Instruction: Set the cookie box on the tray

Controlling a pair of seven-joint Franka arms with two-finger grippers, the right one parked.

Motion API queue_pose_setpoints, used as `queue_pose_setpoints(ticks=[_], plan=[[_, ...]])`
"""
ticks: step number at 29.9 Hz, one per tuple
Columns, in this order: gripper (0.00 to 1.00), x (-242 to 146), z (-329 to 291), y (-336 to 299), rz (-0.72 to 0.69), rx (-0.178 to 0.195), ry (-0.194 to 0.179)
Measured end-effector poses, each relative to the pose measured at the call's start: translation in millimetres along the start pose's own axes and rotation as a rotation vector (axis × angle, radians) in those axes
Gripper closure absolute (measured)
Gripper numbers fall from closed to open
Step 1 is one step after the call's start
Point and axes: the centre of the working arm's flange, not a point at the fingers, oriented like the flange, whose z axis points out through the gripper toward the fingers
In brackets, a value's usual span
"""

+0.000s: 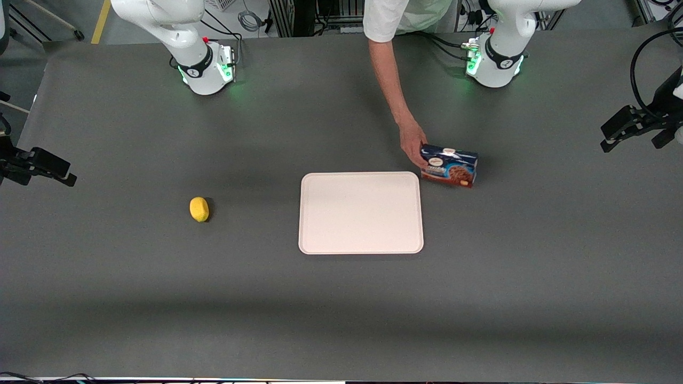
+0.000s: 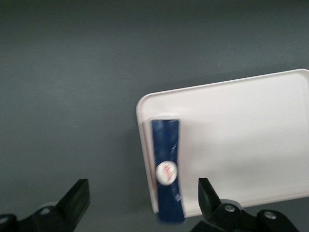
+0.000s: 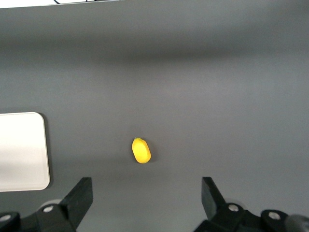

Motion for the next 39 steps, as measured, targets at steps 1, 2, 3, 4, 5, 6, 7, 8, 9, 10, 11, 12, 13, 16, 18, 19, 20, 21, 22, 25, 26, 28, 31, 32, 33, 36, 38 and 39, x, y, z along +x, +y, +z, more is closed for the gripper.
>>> queue_pose_setpoints(ticks=[1,2,3,4,5,6,7,8,9,10,11,12,13,16,18,19,20,21,22,25,26,28,31,32,33,36,38,39], plan=[[0.0,0,0,0,0.032,-0.001,-0.001],[0.0,0,1,0,0.068,-0.001,-0.001],[0.0,1,1,1,0.105,-0.002,-0.002],[0.0,1,2,1,0.143,-0.003,-0.003],[0.0,2,2,3,0.185,-0.003,-0.004],[0.0,3,3,4,0.227,-0.004,-0.004],[0.0,3,3,5,0.262,-0.004,-0.005],[0.0,4,4,7,0.305,-0.005,-0.005],[0.0,5,4,9,0.345,-0.005,-0.005],[0.0,6,4,11,0.379,-0.005,-0.005],[0.0,7,4,13,0.418,-0.004,-0.004],[0.0,8,4,15,0.451,-0.004,-0.004],[0.0,9,4,18,0.485,-0.004,-0.003],[0.0,12,4,23,0.571,0.001,0.004],[0.0,16,5,25,0.632,0.008,0.015],[0.0,18,5,26,0.666,0.012,0.021],[0.0,20,6,27,0.697,0.016,0.027],[0.0,23,7,28,0.741,0.023,0.036],[0.0,23,8,28,0.749,0.025,0.037],[0.0,28,11,27,0.832,0.034,0.048],[0.0,30,13,27,0.859,0.036,0.05],[0.0,32,18,27,0.894,0.032,0.045],[0.0,35,26,28,0.924,0.013,0.038],[0.0,36,29,29,0.929,0.005,0.038],[0.0,37,32,30,0.934,-0.004,0.037],[0.0,39,42,38,0.95,-0.026,0.029],[0.0,40,48,45,0.963,-0.039,0.023],[0.0,40,50,49,0.97,-0.045,0.021]])
